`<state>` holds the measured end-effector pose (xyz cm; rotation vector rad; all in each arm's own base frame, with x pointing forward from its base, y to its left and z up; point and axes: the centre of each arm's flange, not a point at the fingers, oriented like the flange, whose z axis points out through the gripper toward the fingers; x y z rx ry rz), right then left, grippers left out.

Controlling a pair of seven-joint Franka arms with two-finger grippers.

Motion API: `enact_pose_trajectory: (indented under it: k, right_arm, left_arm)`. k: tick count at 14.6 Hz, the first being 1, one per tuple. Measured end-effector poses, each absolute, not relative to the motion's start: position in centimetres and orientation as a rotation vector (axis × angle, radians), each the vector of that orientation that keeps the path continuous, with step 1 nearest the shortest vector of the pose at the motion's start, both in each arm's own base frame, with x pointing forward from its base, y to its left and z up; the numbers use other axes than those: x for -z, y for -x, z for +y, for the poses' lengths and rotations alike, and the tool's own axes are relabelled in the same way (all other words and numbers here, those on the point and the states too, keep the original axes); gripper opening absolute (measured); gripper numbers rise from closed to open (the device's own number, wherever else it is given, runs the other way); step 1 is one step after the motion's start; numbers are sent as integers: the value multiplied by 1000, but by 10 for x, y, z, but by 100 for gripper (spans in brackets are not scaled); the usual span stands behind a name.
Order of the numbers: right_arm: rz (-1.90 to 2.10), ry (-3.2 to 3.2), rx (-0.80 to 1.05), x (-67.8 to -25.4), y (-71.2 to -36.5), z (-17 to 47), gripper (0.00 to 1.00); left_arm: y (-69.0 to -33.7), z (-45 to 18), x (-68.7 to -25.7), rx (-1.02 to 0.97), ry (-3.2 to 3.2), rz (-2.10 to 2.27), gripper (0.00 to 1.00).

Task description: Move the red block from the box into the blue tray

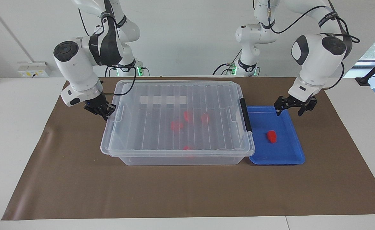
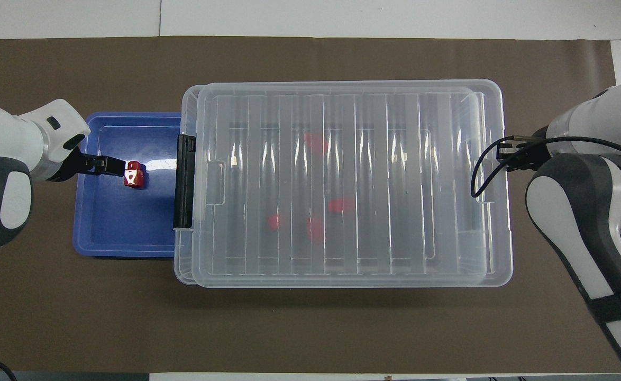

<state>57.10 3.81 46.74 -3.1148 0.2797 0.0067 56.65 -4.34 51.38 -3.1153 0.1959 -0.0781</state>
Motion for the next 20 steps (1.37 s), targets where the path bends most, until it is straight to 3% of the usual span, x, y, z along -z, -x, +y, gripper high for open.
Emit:
enact_pose_trajectory:
  k: [5, 8, 16, 19, 20]
  right_arm:
    - [283, 3114, -7, -467, -571, 40, 1]
    - [285, 3118, -51, -472, -569, 39, 1]
    - [195, 3114, -187, -597, -548, -37, 1]
    - [142, 3104, -221, -607, -537, -59, 8]
    - [133, 3102, -220, -607, -537, -65, 21]
  left_arm:
    - [-563, -28, -598, 45, 3156, 135, 100]
    - [-555, -26, -620, -8, 3159, 132, 100]
    - [-547, -27, -623, -78, 3157, 138, 100]
    - [-546, -28, -621, -88, 3157, 138, 100]
    - [-546, -28, -620, -92, 3157, 138, 100]
